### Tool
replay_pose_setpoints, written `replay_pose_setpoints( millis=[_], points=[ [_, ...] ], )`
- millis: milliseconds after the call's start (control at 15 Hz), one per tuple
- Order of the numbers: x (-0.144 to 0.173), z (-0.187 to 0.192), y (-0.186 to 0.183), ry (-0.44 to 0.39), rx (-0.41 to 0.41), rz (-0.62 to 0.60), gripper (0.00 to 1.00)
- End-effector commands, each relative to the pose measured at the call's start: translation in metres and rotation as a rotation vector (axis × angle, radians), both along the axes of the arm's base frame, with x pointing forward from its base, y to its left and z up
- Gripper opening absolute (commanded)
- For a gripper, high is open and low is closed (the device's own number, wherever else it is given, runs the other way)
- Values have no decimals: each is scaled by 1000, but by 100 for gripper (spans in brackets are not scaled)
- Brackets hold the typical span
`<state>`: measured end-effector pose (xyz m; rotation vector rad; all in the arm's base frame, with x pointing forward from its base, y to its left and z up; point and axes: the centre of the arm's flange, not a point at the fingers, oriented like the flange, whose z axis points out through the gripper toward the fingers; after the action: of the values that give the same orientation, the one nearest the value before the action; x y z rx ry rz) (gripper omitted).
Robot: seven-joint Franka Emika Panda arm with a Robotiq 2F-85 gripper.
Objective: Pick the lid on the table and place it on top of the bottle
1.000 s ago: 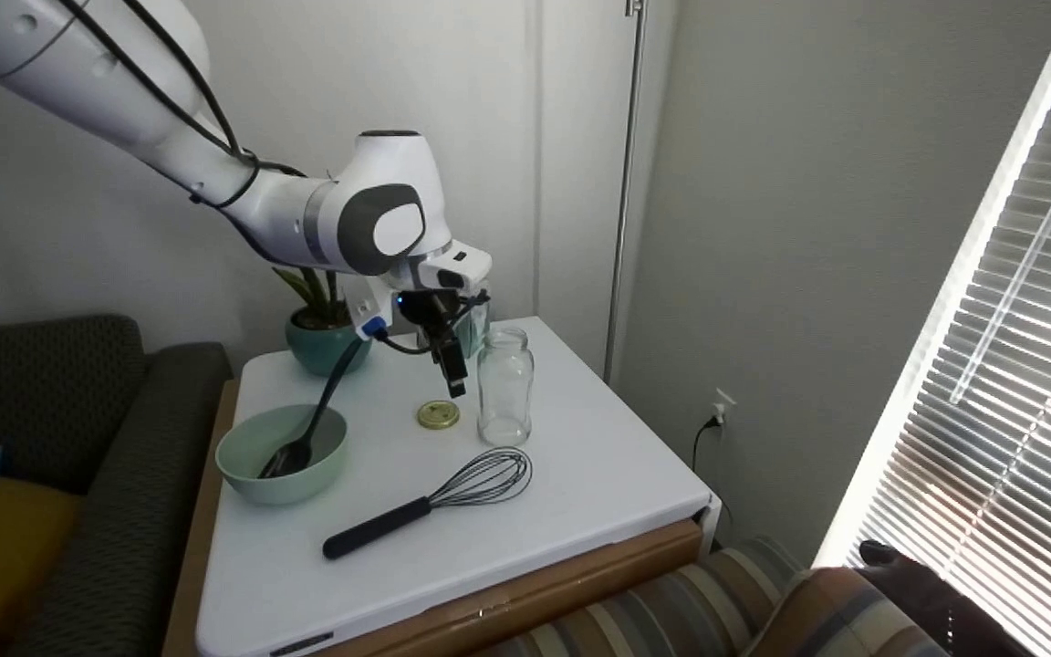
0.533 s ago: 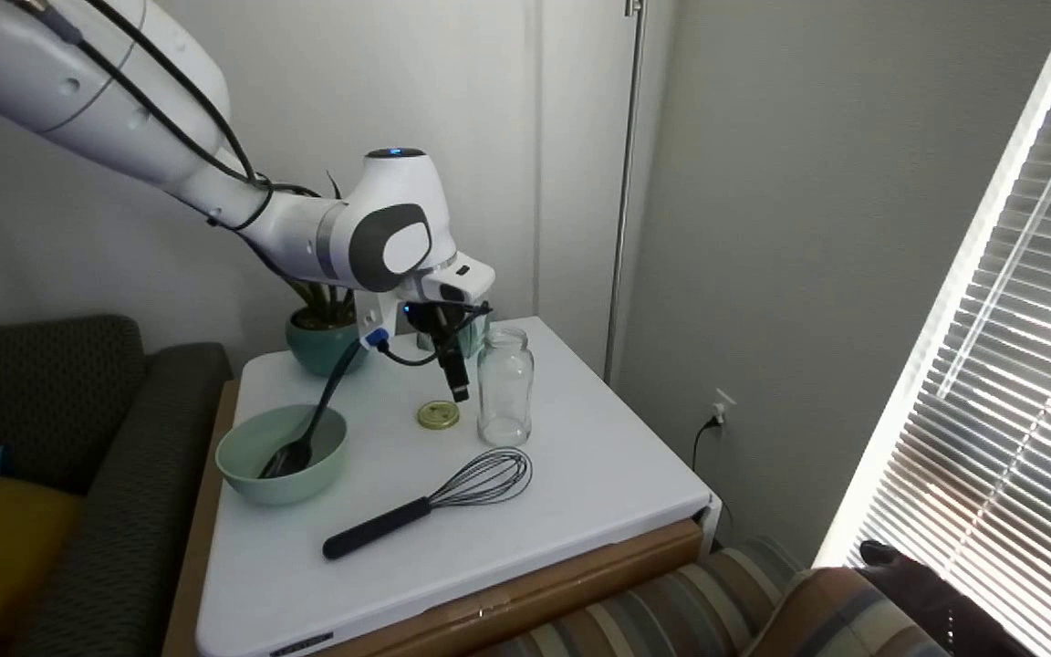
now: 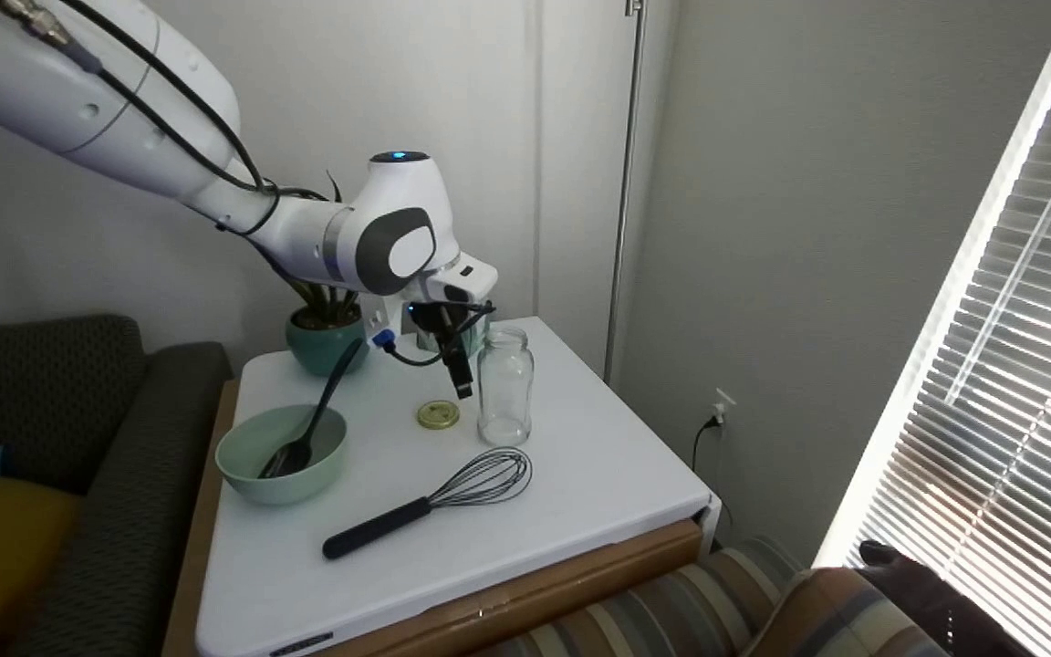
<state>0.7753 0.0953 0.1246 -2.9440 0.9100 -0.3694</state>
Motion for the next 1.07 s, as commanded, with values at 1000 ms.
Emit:
replay_pose_setpoints(
  millis=[1000],
  points=[
    [0, -48, 42, 61, -81, 388, 100]
  ],
)
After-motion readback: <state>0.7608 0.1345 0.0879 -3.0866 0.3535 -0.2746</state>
